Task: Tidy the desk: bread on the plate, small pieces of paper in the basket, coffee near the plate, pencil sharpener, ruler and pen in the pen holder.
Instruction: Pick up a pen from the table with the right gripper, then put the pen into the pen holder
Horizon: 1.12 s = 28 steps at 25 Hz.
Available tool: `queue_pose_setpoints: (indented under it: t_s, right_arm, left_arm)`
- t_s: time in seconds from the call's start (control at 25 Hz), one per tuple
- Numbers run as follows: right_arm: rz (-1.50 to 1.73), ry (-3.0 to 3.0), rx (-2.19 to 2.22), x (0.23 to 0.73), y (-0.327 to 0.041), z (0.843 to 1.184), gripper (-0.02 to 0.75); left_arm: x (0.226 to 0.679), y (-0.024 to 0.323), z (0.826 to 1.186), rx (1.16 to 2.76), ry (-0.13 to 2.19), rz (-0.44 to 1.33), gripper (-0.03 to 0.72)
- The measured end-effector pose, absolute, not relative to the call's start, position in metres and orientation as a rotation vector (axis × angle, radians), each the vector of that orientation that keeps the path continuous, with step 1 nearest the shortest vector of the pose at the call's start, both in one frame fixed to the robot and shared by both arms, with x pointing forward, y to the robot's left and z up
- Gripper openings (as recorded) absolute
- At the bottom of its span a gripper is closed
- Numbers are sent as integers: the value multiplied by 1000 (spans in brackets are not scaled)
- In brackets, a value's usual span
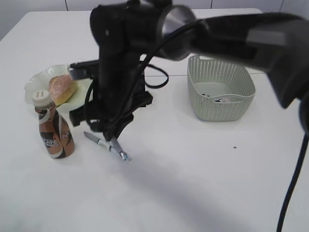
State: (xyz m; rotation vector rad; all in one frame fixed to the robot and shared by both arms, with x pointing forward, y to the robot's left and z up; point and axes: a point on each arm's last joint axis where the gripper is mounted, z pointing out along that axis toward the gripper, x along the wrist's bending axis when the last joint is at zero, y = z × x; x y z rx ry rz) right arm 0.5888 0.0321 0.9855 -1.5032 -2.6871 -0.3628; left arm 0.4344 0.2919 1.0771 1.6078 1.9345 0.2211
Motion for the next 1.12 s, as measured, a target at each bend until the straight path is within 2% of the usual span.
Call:
queue_pose_setpoints:
  t_s: [0.2, 0.36, 0.56, 0.76, 1.12]
  right_arm:
    - [-532, -2624, -1641, 615, -20, 1039, 60]
    - [-707, -2491, -1713, 635, -75, 1078, 60]
    - [-945, -2331, -1689, 655, -133, 1105, 60]
    - [-1251, -2287, -1519, 672, -151, 1114, 60]
    - [-1553, -2280, -1260, 704, -136, 1077, 60]
  left_arm:
    - [434, 292, 1077, 1608, 1935, 221, 253]
    - [434, 292, 1077, 1608, 1935, 221, 253]
    - [434, 292, 1077, 1608, 1935, 221, 253]
    - [434, 292, 1077, 1608, 1935, 221, 253]
    - [434, 293, 1077, 1617, 1936, 231, 253]
